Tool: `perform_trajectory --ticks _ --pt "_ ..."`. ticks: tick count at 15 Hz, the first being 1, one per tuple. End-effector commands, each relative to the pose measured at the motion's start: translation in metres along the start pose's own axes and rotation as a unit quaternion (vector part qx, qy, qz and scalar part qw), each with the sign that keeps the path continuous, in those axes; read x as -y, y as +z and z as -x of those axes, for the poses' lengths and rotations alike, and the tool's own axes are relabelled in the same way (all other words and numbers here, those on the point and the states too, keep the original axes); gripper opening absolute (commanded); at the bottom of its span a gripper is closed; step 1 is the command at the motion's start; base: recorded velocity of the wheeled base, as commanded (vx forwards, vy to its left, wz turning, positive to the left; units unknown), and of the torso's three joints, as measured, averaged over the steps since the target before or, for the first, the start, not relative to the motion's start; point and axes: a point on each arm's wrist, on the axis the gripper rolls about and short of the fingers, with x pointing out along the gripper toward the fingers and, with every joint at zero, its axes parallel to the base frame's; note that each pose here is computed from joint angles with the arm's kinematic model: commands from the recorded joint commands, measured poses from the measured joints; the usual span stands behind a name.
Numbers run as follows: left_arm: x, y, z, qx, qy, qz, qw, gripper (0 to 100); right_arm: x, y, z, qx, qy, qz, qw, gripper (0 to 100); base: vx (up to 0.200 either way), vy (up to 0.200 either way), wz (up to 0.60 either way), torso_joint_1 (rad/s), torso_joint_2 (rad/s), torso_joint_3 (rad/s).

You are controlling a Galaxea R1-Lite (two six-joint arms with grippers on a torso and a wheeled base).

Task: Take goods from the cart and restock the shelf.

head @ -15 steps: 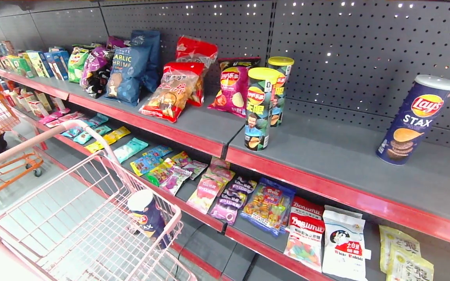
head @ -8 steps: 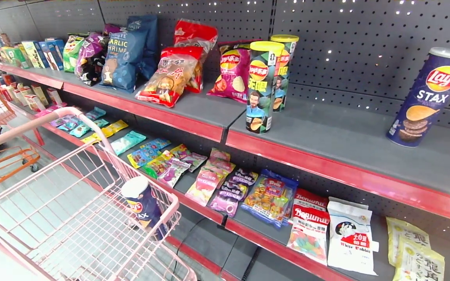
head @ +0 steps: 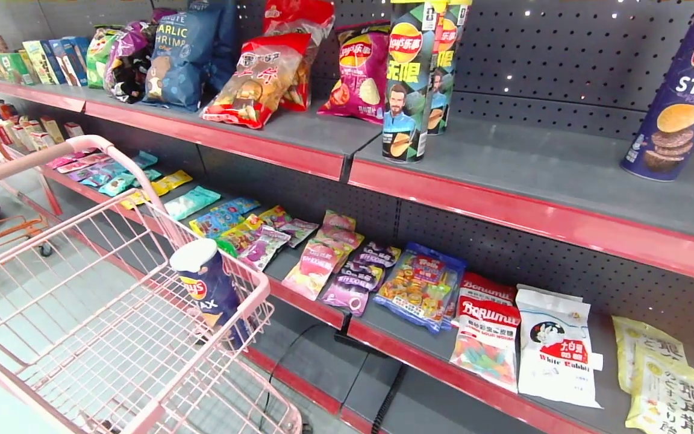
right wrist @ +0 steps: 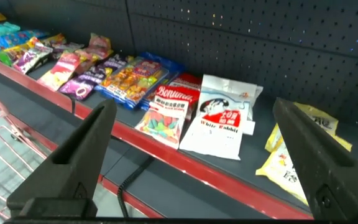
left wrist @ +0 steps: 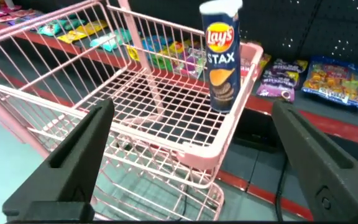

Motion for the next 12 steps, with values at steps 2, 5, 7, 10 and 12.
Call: perform_trajectory --ticks 2,5,7,10,12 --pt "0.000 0.014 0.002 0.016 -0.016 0.003 0.9997 100 0.000 0.000 0.000 0.000 0.000 0.001 1.000 100 0.000 0.000 0.00 -0.078 0.28 0.190" --pt "-0.002 0.186 -0.038 0.048 -0.029 0.121 0.9911 100 0.000 0.000 0.000 -0.001 0.001 0.001 1.000 100 0.000 0.000 0.00 -0.013 0.06 0.041" --pt "-0.001 0.181 -0.082 -0.030 -0.027 0.059 0.9975 100 0.000 0.000 0.000 0.000 0.000 0.001 1.000 100 0.000 0.000 0.00 0.000 0.00 0.000" --pt "0.004 0.119 -0.165 -0.110 -0.068 0.052 0.9902 100 0.000 0.000 0.000 0.000 -0.001 0.000 1.000 100 0.000 0.000 0.00 0.000 0.00 0.000" --pt "0.006 0.091 -0.196 -0.136 -0.081 0.042 0.9865 100 0.000 0.000 0.000 0.000 0.000 0.001 1.000 100 0.000 0.000 0.00 0.000 0.00 0.000"
